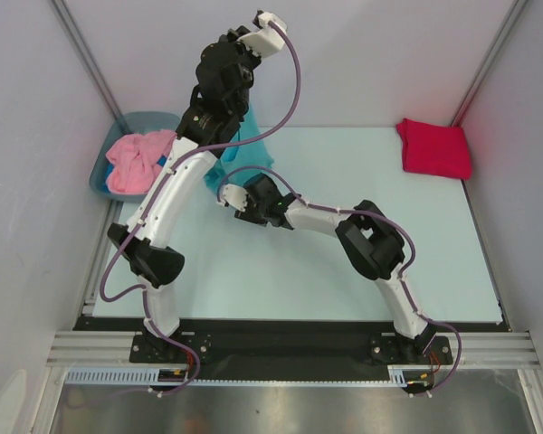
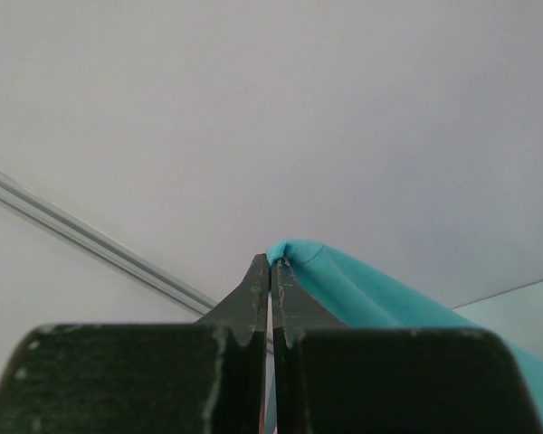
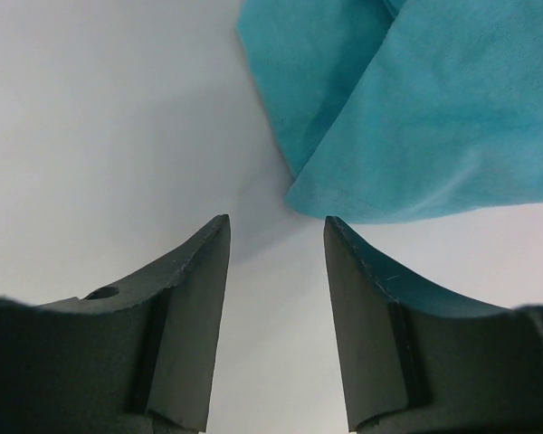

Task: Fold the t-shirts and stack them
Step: Flatten the tshirt out

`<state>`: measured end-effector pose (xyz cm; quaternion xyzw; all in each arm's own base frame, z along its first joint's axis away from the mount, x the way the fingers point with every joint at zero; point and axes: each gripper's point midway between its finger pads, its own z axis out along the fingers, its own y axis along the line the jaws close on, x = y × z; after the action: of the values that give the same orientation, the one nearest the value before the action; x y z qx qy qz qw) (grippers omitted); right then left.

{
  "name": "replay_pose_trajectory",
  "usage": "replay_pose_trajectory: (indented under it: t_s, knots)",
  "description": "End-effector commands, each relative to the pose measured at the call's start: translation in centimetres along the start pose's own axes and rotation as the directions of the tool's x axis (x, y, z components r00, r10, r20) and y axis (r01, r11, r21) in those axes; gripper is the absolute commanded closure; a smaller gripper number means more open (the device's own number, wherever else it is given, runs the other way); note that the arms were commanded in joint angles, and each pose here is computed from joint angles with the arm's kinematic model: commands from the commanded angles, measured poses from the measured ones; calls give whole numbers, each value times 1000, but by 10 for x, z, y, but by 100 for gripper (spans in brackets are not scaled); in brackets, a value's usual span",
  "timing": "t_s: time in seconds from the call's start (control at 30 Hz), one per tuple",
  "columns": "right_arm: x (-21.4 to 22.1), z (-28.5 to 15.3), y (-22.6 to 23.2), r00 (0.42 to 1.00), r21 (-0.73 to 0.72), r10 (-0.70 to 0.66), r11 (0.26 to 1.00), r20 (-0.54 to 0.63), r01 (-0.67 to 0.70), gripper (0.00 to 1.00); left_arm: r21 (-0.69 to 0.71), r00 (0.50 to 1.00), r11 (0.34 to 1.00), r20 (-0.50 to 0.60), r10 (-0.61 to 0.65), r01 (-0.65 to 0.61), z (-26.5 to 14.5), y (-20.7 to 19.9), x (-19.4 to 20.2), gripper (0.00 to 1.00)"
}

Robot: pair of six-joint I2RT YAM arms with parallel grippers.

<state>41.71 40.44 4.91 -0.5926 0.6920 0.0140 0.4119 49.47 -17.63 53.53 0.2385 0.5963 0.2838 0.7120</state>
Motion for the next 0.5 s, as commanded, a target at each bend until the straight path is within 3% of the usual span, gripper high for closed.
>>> replay_pose_trajectory:
  t_s: [0.0,0.47]
  knots:
    - [3,8,-10,1000,37,19,999,8,-19,49,-90,992,992,93,-85,94,-15,50,-29,100]
    - [7,28,-27,999,62,31,998,15,-32,50,-91,991,991,103,-86,96,-15,51,-32,100]
